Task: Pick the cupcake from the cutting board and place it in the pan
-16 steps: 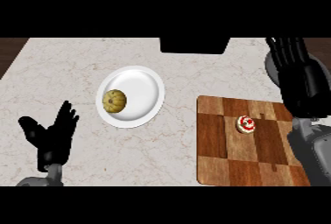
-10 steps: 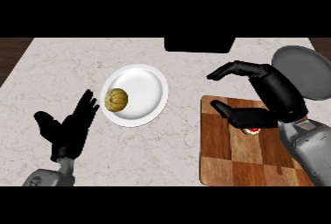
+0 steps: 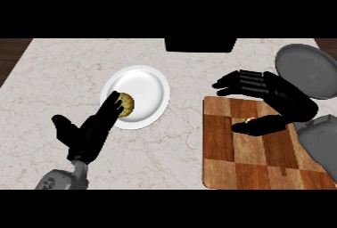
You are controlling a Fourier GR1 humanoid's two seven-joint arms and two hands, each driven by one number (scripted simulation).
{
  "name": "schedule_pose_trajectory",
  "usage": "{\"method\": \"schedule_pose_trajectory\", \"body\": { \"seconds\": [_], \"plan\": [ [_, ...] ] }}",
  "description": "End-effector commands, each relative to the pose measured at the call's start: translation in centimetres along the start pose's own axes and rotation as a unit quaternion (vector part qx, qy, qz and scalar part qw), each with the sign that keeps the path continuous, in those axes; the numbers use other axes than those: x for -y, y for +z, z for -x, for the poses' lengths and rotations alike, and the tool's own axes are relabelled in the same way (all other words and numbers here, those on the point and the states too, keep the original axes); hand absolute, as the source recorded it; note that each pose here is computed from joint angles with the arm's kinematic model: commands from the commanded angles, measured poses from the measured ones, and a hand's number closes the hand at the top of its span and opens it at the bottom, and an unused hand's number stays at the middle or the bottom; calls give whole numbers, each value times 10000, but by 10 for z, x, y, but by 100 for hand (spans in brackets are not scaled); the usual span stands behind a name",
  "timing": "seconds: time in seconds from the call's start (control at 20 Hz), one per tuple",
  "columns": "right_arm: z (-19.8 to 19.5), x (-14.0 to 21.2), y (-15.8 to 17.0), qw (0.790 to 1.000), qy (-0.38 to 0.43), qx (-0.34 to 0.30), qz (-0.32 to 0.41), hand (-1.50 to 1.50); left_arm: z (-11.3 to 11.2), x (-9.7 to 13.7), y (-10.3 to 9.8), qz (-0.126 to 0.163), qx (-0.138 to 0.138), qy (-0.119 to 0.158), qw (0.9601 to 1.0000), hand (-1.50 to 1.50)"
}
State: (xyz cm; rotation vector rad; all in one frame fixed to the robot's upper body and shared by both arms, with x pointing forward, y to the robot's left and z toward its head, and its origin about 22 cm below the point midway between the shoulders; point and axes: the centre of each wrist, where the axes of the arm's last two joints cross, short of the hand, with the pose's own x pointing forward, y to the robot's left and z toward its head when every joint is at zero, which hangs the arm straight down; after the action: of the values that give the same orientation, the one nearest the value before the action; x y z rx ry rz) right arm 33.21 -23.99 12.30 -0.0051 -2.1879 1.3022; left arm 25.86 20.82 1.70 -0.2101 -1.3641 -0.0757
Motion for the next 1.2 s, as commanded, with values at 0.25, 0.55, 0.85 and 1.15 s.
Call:
{"method": "schedule_pose_trajectory", "body": {
  "seconds": [0.25, 0.55, 0.85, 1.15],
  "plan": [
    [-17, 6, 2, 9221, 2496, -820, -2841, -150, 12, -4, 8, 56, -148, 80, 9998, 0],
    [-51, -28, -20, 8249, 3972, -1441, -3755, -150, 8, -5, 11, 72, -101, -28, 9999, 0],
    [-80, -79, -20, 7223, 4522, -1976, -4844, -150, 12, -14, 14, -31, -55, -83, 9999, 0],
    [-105, -121, -13, 7002, 4578, -2526, -4862, -150, 21, -18, 12, -25, -5, -10, 10000, 0]
  ]
}}
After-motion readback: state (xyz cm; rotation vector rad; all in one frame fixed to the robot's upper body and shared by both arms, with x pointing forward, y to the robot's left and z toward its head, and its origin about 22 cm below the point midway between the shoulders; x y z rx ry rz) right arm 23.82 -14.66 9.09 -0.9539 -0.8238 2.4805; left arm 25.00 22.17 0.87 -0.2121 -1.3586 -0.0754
